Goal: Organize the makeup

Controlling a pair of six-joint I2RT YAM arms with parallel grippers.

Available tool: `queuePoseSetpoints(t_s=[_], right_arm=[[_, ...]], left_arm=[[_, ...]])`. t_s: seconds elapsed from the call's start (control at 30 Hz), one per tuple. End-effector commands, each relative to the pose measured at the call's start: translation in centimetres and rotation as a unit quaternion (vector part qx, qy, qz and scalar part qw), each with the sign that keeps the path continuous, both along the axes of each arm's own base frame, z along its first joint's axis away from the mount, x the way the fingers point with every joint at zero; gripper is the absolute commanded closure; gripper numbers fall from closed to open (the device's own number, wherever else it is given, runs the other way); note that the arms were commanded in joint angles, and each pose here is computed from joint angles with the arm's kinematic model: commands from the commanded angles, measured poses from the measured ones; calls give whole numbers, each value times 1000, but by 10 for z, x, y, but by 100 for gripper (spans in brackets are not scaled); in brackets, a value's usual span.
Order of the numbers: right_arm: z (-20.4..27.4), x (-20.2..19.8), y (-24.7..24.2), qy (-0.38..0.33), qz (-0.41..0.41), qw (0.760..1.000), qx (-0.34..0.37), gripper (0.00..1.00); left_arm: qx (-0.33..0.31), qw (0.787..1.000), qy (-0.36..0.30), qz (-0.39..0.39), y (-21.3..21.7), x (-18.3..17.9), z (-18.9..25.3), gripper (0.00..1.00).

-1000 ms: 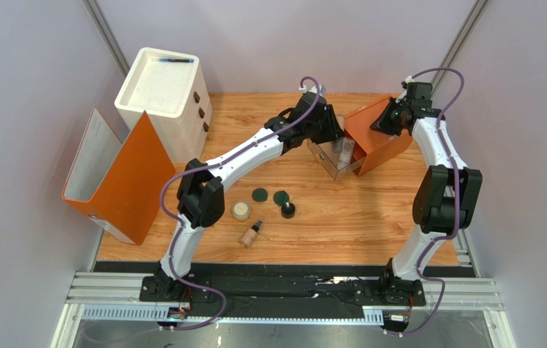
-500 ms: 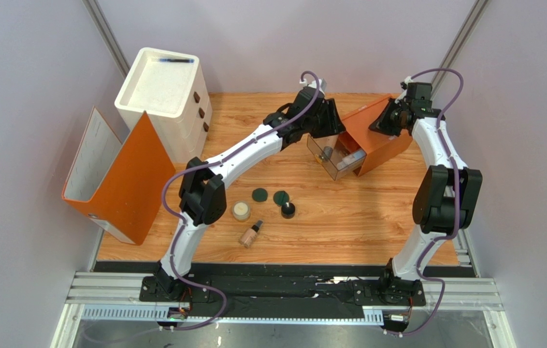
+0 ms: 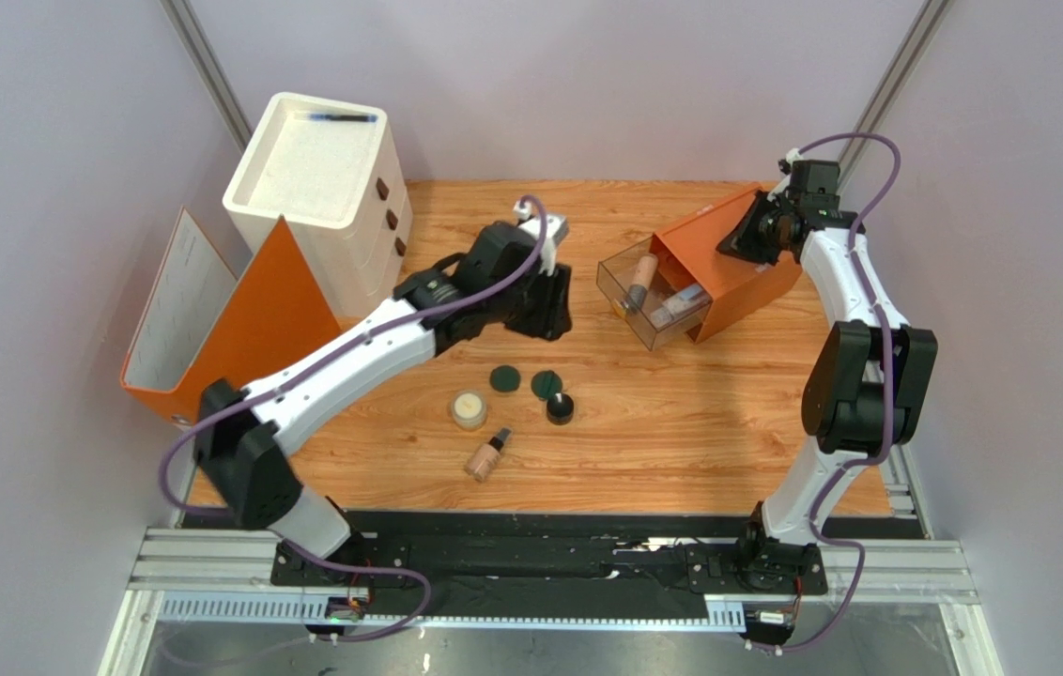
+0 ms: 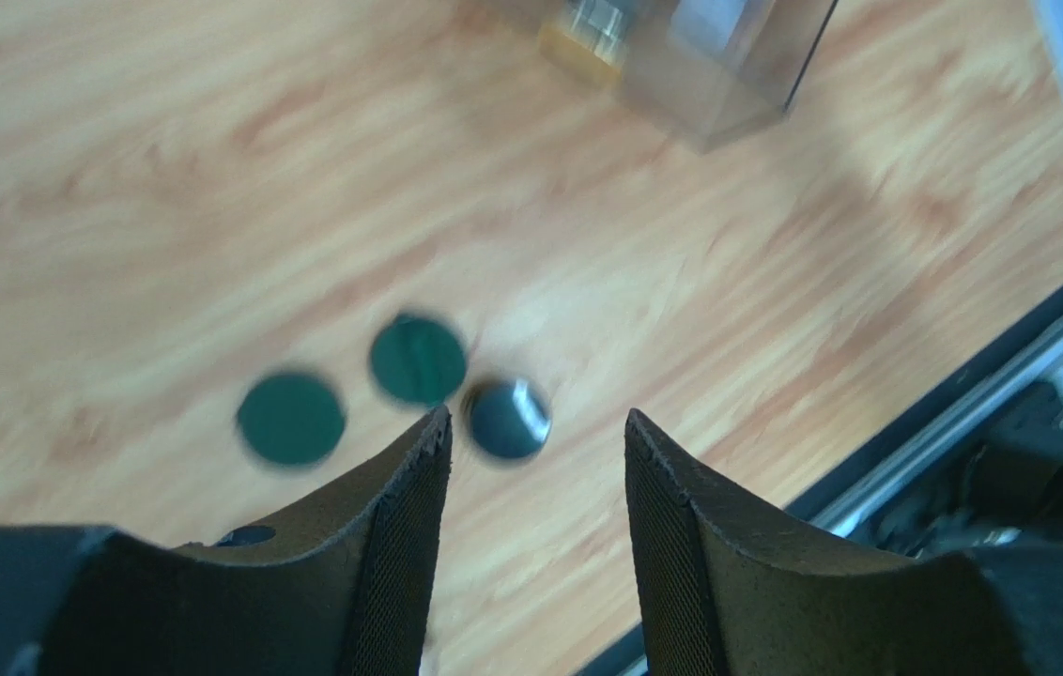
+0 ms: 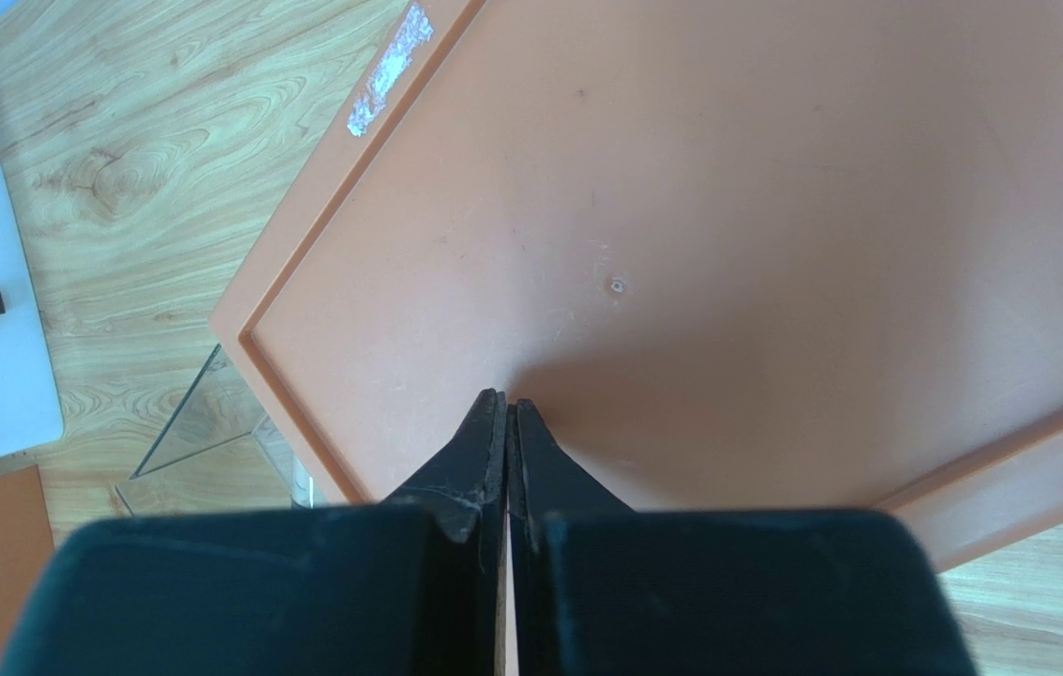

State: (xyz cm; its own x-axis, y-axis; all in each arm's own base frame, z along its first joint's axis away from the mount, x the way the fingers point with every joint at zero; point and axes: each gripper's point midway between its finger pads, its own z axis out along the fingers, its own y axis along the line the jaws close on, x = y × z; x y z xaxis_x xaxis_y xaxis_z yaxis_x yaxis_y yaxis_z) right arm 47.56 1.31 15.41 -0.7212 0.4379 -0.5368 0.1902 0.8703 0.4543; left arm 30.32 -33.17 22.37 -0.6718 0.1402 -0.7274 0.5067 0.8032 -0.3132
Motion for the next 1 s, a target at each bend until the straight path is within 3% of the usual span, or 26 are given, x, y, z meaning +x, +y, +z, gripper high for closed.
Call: queuePoseSetpoints(t_s=[0.0,0.13,0.2,0.4,0.83,0.93,0.97], right_arm=[[-110,-101,0,266,12,964,-19,100],[-116,-102,0,270,11,963,-18,100],[-117,-102,1,272,12,962,-17,100],[-118,-101,3,272,12,962,-12,100],[-118,-104,3,274,12,962,-13,100],[-118,-103,2,273,12,962,-14,100],[-117,-103,2,272,13,962,-15,100]], left_arm=[[103,992,69,-16,61,-54,-59,46],[169,968,184,-5,105,-111,-120,46],[174,964,201,0,113,-123,-137,46],[188,960,208,21,122,-124,-159,46],[271,932,238,-33,104,-144,-218,47],[281,929,234,-55,94,-150,-222,57],[281,929,232,-59,92,-151,-222,74]])
